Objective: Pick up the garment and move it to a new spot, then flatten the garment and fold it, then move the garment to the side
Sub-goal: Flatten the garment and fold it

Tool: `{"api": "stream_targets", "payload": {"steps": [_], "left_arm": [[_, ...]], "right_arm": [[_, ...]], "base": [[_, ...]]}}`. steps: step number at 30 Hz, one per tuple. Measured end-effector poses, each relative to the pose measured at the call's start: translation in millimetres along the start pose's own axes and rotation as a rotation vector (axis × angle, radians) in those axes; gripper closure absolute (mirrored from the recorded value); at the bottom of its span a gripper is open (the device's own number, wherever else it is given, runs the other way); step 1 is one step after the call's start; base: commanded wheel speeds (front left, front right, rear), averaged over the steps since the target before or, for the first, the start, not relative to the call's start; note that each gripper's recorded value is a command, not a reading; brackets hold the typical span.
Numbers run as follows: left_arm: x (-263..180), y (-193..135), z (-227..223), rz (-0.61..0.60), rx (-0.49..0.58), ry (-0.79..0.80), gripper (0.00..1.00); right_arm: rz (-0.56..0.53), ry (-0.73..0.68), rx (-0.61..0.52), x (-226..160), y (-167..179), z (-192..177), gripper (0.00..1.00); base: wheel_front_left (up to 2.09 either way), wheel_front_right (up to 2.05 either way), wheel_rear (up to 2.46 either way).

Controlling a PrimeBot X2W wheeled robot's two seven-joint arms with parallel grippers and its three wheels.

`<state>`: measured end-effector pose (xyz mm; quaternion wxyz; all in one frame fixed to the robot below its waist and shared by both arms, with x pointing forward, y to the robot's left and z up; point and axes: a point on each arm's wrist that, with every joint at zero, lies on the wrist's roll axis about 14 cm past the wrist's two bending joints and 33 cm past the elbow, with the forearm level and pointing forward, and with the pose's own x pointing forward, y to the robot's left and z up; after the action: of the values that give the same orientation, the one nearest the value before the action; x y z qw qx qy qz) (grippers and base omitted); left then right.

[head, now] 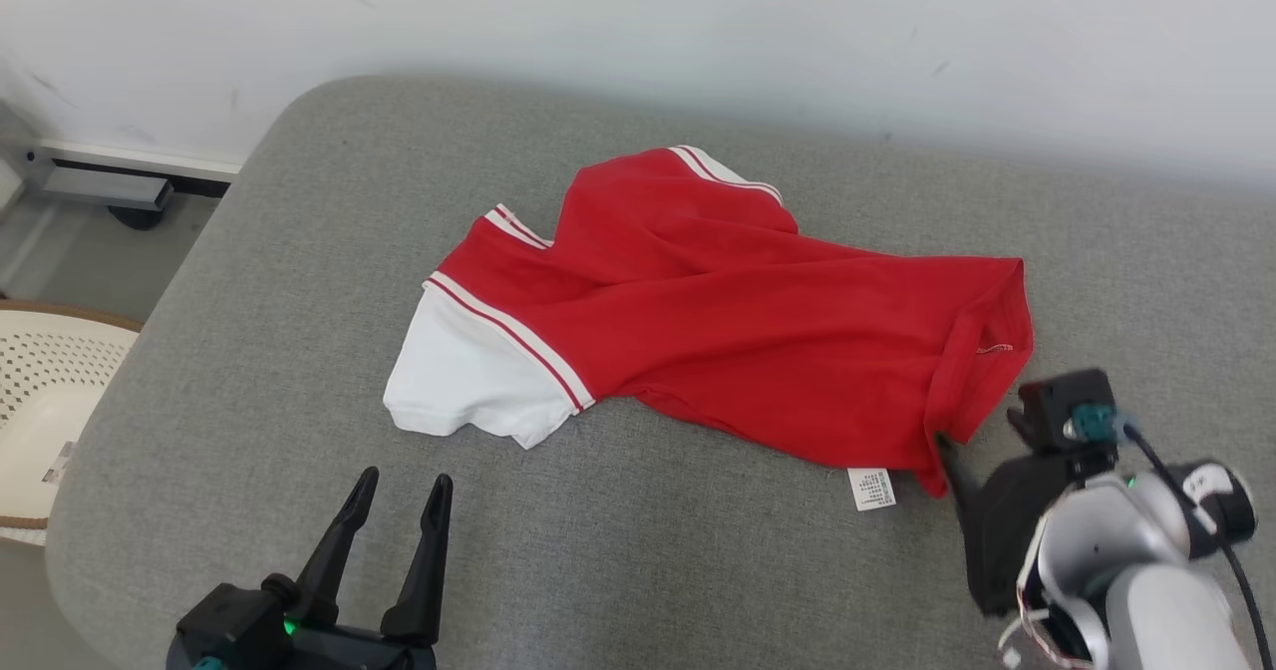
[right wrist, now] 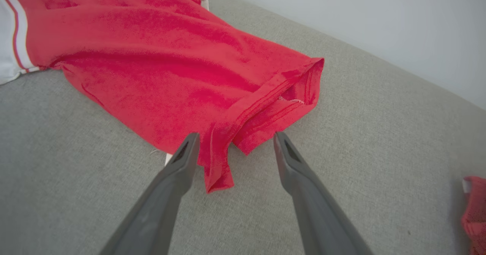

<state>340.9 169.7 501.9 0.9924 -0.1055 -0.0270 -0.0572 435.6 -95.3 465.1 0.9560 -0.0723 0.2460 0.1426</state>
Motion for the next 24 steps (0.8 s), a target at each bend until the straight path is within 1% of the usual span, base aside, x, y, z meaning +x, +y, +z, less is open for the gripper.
{"api": "stream_targets", "payload": {"steps": [4,8,11,17,24], "left_arm": [[3,-1,-2,-0.006,-0.003,0.006,0.0],[6,-5,-4,-0.017,-0.009,0.011,0.0],[10,-6,-4,-0.022,-0.011,0.009,0.0],[11,-5,-5,-0.018,-0.012,0.014,0.0],[10,1,-5,0.003,-0.012,0.017,0.0]], "right_arm": [[0.017,0.029,0.029,-20,4,-14,0.0],[0.005,0.036,0.055,-26,-2,-23,0.0],[0.01,0.035,0.069,-25,-2,-27,0.0],[0.03,0.075,0.089,-16,3,-45,0.0],[0.048,0.087,0.082,-4,9,-49,0.0]], "base": [[0.0,0.0,0.0],[0.0,0.0,0.0],[0.0,0.0,0.0],[0.0,0.0,0.0],[0.0,0.0,0.0]]}}
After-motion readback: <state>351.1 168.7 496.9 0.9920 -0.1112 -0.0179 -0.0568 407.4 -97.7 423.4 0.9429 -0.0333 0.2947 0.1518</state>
